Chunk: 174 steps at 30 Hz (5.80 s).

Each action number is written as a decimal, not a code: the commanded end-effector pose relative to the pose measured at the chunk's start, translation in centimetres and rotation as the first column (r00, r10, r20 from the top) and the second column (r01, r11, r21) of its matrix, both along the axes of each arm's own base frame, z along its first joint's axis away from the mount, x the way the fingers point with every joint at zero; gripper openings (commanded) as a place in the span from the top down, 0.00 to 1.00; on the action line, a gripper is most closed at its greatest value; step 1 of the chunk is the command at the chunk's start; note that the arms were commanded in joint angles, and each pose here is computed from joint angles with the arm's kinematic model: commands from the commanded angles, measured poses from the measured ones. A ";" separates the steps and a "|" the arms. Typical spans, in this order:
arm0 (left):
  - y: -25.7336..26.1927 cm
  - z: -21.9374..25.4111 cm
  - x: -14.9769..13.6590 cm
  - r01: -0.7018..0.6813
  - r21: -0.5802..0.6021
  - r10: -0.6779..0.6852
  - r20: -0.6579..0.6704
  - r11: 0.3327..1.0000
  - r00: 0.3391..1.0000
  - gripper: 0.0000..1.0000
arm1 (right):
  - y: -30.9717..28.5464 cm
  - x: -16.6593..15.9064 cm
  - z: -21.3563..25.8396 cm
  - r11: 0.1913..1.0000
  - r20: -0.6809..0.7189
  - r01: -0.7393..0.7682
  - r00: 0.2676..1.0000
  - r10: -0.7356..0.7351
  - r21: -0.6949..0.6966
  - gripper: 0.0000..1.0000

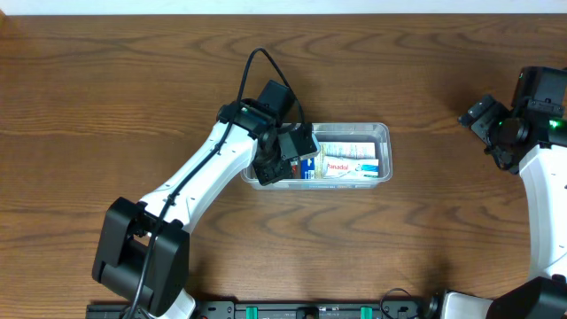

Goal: Pack container

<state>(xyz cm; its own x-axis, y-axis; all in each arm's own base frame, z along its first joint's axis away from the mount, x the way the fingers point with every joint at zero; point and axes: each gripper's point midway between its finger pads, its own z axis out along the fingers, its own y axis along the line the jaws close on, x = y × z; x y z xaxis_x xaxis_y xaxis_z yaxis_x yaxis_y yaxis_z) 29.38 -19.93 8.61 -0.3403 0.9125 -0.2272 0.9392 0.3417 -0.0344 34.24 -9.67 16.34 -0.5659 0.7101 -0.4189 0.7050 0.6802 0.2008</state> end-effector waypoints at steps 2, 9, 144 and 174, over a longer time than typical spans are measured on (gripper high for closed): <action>-0.1 -0.1 -0.1 0.010 -0.002 -0.010 -0.004 1.000 1.000 0.85 | -0.4 0.0 0.2 1.000 0.004 0.017 1.000 -0.017 -0.001 0.01; -0.1 -0.1 -0.1 0.010 -0.003 -0.010 -0.002 1.000 1.000 0.74 | -0.4 0.0 0.2 1.000 0.004 0.017 1.000 -0.017 -0.001 0.01; 10.7 30.6 -8.7 -0.407 -0.643 0.731 0.376 0.648 0.570 0.02 | -0.4 0.0 0.2 1.000 0.004 0.017 1.000 -0.017 -0.001 0.01; 19.5 20.4 -10.3 -0.535 -0.776 0.942 0.287 0.334 0.172 0.02 | -0.4 0.0 0.2 1.000 0.004 0.017 1.000 -0.017 -0.001 0.01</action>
